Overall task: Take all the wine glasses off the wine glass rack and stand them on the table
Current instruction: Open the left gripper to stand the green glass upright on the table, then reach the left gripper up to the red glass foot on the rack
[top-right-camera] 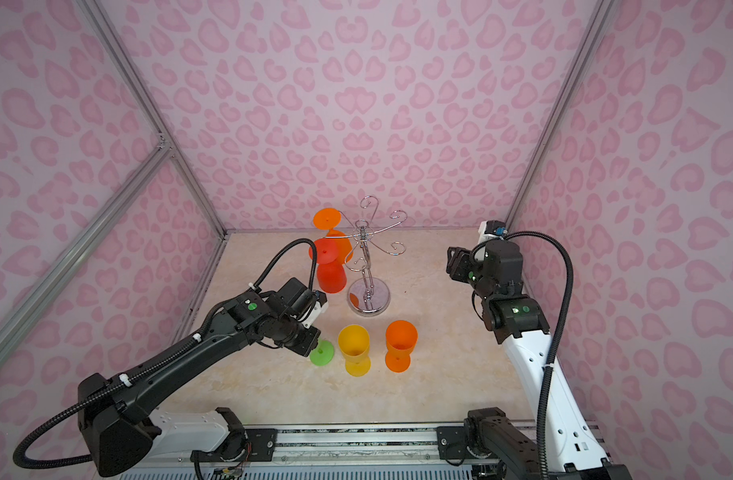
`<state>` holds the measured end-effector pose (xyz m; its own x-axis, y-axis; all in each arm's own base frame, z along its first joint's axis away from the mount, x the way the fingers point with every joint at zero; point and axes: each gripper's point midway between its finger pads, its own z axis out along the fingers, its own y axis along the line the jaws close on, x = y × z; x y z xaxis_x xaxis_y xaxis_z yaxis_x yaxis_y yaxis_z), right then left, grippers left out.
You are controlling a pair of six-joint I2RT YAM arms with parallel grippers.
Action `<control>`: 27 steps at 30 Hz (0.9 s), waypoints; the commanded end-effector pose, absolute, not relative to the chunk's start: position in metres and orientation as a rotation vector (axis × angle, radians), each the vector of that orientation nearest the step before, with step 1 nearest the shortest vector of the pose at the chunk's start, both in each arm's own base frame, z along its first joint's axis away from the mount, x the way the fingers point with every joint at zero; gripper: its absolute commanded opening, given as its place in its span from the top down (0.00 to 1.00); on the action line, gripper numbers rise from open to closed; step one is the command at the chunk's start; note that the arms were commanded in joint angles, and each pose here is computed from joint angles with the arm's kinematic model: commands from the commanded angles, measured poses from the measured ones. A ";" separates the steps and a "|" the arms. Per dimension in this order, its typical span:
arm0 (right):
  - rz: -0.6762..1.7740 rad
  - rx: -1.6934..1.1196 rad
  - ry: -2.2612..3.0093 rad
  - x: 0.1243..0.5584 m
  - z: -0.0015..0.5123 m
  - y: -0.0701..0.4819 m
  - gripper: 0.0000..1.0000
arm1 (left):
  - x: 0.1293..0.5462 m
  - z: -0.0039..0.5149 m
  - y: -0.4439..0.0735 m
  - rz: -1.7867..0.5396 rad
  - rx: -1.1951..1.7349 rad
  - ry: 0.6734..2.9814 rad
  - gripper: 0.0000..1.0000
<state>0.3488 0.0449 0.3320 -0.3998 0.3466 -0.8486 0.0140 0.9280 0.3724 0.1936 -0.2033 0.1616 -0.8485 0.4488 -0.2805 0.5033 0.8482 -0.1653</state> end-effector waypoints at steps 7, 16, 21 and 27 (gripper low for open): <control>0.393 0.256 1.940 0.352 0.332 0.048 0.39 | 0.195 0.174 -0.202 -0.323 0.750 2.774 0.67; 0.390 0.265 1.949 0.351 0.326 0.045 0.39 | 0.186 0.211 -0.208 -0.460 0.748 2.680 0.43; 0.394 0.266 1.950 0.351 0.325 0.046 0.39 | 0.176 0.267 -0.209 -0.609 0.738 2.500 0.34; 0.418 0.272 1.951 0.351 0.321 0.048 0.39 | 0.176 0.355 -0.208 -0.852 0.544 2.166 0.34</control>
<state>0.3479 0.0458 0.3163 -0.4237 0.3582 -0.8320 0.0143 0.9210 0.3892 0.1708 -0.2002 0.3203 -0.6808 0.2507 -0.6883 0.5980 0.7329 -0.3245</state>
